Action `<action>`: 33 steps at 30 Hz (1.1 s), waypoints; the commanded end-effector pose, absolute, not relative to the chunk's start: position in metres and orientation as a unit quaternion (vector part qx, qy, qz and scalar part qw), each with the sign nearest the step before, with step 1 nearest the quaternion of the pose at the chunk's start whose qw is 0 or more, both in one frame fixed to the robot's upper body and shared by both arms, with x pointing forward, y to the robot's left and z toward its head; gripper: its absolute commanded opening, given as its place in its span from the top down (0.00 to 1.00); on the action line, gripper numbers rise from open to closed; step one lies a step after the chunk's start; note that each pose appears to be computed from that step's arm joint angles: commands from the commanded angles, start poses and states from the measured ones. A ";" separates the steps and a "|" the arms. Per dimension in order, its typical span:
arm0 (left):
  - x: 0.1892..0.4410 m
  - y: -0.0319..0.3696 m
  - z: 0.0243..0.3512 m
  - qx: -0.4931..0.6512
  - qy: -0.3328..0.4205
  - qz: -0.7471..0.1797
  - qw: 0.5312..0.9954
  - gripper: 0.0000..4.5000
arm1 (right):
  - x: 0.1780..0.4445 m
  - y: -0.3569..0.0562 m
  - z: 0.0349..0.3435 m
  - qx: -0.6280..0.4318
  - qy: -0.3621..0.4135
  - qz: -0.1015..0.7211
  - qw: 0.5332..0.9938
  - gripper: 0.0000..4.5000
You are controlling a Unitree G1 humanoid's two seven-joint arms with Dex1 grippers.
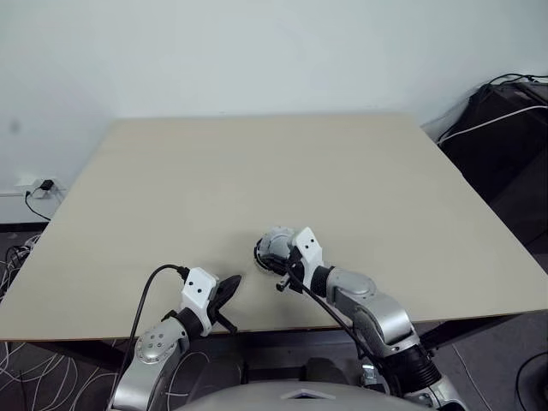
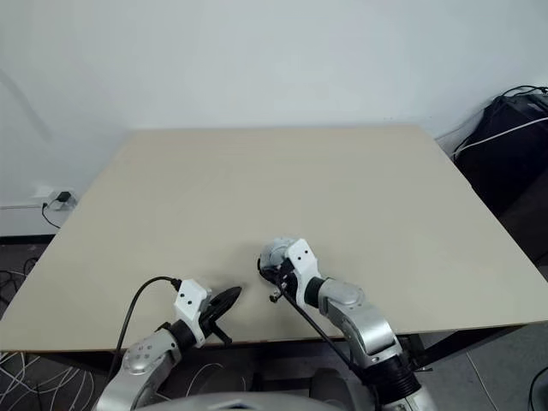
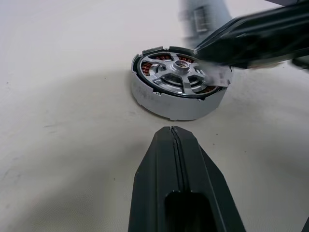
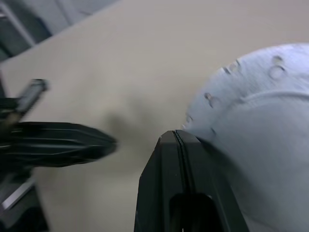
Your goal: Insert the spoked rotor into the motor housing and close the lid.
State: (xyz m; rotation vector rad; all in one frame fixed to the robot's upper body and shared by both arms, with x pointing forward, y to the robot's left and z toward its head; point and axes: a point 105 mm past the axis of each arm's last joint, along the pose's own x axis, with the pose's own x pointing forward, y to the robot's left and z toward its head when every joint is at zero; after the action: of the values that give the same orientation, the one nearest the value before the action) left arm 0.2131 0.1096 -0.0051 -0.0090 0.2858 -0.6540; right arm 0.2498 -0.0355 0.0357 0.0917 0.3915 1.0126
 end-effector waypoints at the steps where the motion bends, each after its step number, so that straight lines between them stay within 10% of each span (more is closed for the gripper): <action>1: 0.218 0.106 0.011 -0.001 0.107 -0.324 0.940 1.00 | 0.234 -0.029 0.065 0.052 0.150 0.533 0.831 1.00; 9: 0.217 0.105 0.012 -0.004 0.108 -0.327 0.939 1.00 | 0.206 -0.050 0.065 0.012 0.189 0.564 0.804 1.00; 18: 0.216 0.105 0.011 -0.005 0.111 -0.326 0.939 1.00 | 0.258 -0.094 0.048 -0.032 0.160 0.360 0.919 1.00; 33: 0.215 0.106 0.010 -0.003 0.113 -0.325 0.939 1.00 | 0.270 -0.075 0.048 -0.011 0.142 0.363 0.921 1.00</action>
State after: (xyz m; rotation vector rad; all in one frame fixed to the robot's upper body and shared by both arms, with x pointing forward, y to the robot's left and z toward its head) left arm 0.2104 0.1090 -0.0050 -0.0124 0.2893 -0.6550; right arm 0.2633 -0.0796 0.0374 -0.0165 0.3455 0.7386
